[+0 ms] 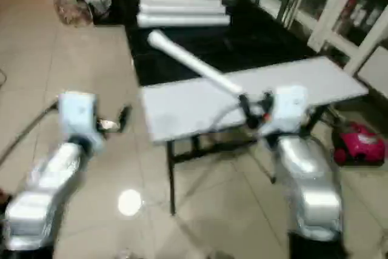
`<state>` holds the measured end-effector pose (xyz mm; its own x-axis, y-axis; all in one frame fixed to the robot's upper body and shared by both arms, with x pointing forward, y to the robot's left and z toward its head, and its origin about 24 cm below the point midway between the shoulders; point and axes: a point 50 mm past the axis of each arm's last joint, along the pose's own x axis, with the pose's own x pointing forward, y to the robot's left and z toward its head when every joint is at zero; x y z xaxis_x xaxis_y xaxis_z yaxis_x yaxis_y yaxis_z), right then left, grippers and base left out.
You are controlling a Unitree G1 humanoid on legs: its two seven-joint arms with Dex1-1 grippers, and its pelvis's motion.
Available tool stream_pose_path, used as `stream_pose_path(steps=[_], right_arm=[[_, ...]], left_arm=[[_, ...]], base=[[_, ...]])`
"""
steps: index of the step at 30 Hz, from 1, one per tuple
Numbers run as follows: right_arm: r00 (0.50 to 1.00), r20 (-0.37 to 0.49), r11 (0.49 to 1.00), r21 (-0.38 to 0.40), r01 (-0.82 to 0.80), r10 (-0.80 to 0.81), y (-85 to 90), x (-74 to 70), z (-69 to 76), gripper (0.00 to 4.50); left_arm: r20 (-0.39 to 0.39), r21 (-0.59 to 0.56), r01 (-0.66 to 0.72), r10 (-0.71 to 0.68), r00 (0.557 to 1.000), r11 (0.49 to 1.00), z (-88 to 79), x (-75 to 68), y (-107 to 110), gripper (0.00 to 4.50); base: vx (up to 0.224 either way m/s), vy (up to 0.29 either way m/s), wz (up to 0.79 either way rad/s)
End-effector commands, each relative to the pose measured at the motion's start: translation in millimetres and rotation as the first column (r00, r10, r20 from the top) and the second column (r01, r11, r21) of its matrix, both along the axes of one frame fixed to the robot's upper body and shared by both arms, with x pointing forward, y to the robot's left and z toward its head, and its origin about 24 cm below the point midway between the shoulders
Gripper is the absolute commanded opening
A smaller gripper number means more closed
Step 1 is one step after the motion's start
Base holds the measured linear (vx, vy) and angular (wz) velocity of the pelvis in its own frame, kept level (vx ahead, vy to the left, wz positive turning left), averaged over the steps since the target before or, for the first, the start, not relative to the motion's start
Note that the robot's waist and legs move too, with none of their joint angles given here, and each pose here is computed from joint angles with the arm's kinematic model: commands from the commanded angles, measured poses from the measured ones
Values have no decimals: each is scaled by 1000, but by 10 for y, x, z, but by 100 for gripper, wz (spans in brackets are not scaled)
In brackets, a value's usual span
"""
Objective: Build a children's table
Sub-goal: Move to table
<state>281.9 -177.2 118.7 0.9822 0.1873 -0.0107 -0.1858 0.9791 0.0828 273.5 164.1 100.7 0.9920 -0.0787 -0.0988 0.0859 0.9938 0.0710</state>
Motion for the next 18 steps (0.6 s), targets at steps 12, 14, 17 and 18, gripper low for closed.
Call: stream_pose_path(steps=[12,14,17,18], right_arm=[[998,-40,999,10,49,-49,-96,-80,-15,302],[998,-45,999,10,53,-52,-104,-80,-7,302],[997,-50,998,13,59,-58,-113,-90,-10,302],[997,-52,998,12,60,-59,-114,-95,-13,302]], left_arm=[[0,-1,8,-8,1000,1000,17,4,-46,450],[-4,-1,9,-9,1000,1000,11,1,-48,450],[-6,0,10,-10,1000,1000,5,3,-50,450],[-6,0,10,-10,1000,1000,6,6,-52,450]], base=[[-88,273,-57],[-151,371,-58],[-94,311,-65],[-73,262,-76]])
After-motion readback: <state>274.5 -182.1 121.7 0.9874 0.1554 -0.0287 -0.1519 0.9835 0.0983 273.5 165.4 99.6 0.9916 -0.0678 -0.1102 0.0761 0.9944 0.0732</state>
